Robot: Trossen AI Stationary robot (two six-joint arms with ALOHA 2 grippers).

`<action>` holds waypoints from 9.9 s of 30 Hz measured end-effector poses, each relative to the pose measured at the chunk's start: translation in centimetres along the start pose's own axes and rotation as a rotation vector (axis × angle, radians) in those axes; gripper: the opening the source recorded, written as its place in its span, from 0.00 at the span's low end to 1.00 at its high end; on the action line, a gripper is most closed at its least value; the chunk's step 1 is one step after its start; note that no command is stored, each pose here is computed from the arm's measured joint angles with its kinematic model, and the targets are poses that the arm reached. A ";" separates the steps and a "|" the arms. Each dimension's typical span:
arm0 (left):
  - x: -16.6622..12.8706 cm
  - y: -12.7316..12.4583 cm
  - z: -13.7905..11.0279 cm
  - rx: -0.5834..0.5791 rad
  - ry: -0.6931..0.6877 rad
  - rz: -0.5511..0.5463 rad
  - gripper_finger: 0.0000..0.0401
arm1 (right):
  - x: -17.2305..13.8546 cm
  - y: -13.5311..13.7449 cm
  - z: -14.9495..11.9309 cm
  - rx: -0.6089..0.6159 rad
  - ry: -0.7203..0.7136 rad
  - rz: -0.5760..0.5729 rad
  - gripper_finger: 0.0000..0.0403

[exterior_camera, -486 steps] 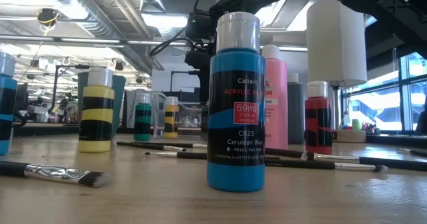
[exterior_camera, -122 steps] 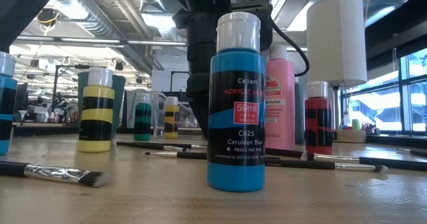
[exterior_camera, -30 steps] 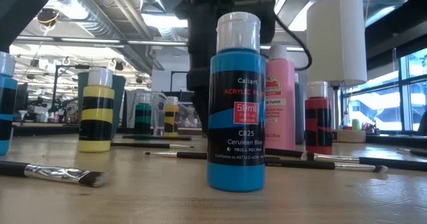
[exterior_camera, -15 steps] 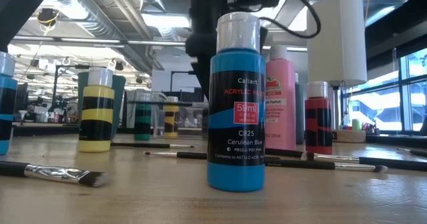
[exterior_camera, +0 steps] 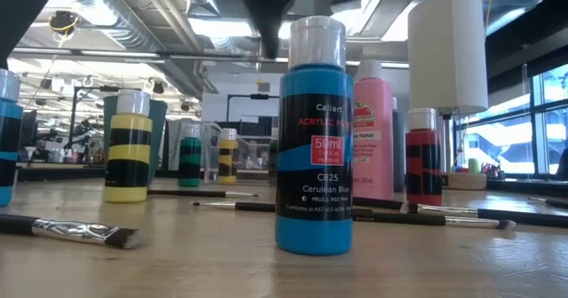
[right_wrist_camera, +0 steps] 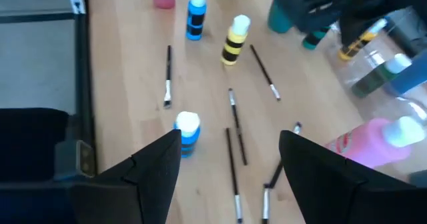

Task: Pick & Place Paint Supplies
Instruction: Put the black paint brush into the green cup, then put the pink paint bottle into the transparent bin

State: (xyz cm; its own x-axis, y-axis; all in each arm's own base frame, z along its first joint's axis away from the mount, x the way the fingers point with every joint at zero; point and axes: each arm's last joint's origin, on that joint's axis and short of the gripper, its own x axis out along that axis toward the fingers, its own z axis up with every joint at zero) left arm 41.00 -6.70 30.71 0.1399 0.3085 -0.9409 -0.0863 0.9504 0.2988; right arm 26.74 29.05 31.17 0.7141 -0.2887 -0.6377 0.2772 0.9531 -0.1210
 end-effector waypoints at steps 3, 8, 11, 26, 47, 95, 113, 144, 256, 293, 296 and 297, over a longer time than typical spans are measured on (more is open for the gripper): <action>-2.9 0.2 -0.7 0.009 -0.070 -0.062 0.01 | -0.2 0.3 0.0 0.020 -0.013 0.021 0.64; -5.4 0.8 -1.7 -0.002 -0.138 -0.057 0.00 | -0.8 0.8 -0.3 0.023 -0.030 0.045 0.64; -7.6 2.0 -3.0 -0.031 -0.197 -0.065 0.01 | -1.2 1.1 -0.5 0.022 -0.035 0.059 0.64; -18.1 2.0 -12.3 -0.088 -0.582 0.153 0.00 | -1.5 1.3 -0.7 0.018 -0.068 0.048 0.64; -9.5 5.0 -24.0 -0.211 -0.987 -0.058 0.00 | -0.9 0.9 -0.3 -0.004 -0.082 0.016 0.64; 2.5 6.9 -32.2 -0.306 -1.444 0.079 0.00 | 1.5 0.2 -0.9 -0.038 -0.061 -0.053 0.64; 6.7 5.6 -32.1 -0.388 -1.381 0.139 0.00 | 1.5 0.3 -0.8 -0.041 -0.063 -0.051 0.64; 9.1 5.1 -32.3 -0.494 -1.291 0.204 0.06 | 1.9 0.0 -0.6 -0.038 -0.061 -0.065 0.64; 6.1 4.7 -31.9 -0.497 -1.645 -0.443 0.49 | 13.9 -15.3 4.4 0.564 0.502 -0.467 0.64; 6.1 4.7 -31.9 -0.496 -1.645 -0.443 0.49 | 14.6 -15.3 3.3 0.531 0.529 -0.462 0.29; 6.1 4.7 -31.9 -0.496 -1.645 -0.442 0.49 | 14.7 -15.4 3.1 0.525 0.537 -0.474 0.29; 6.1 4.7 -31.9 -0.496 -1.645 -0.442 0.49 | 14.7 -15.5 3.0 0.522 0.537 -0.478 0.29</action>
State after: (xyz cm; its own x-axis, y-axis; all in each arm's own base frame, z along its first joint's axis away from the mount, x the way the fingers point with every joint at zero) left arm 9.97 -1.57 21.26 0.9574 0.0699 0.2800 0.0098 0.9618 -0.2734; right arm 34.88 9.79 25.90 0.0852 -0.4386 -0.8947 0.8199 0.5410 -0.1871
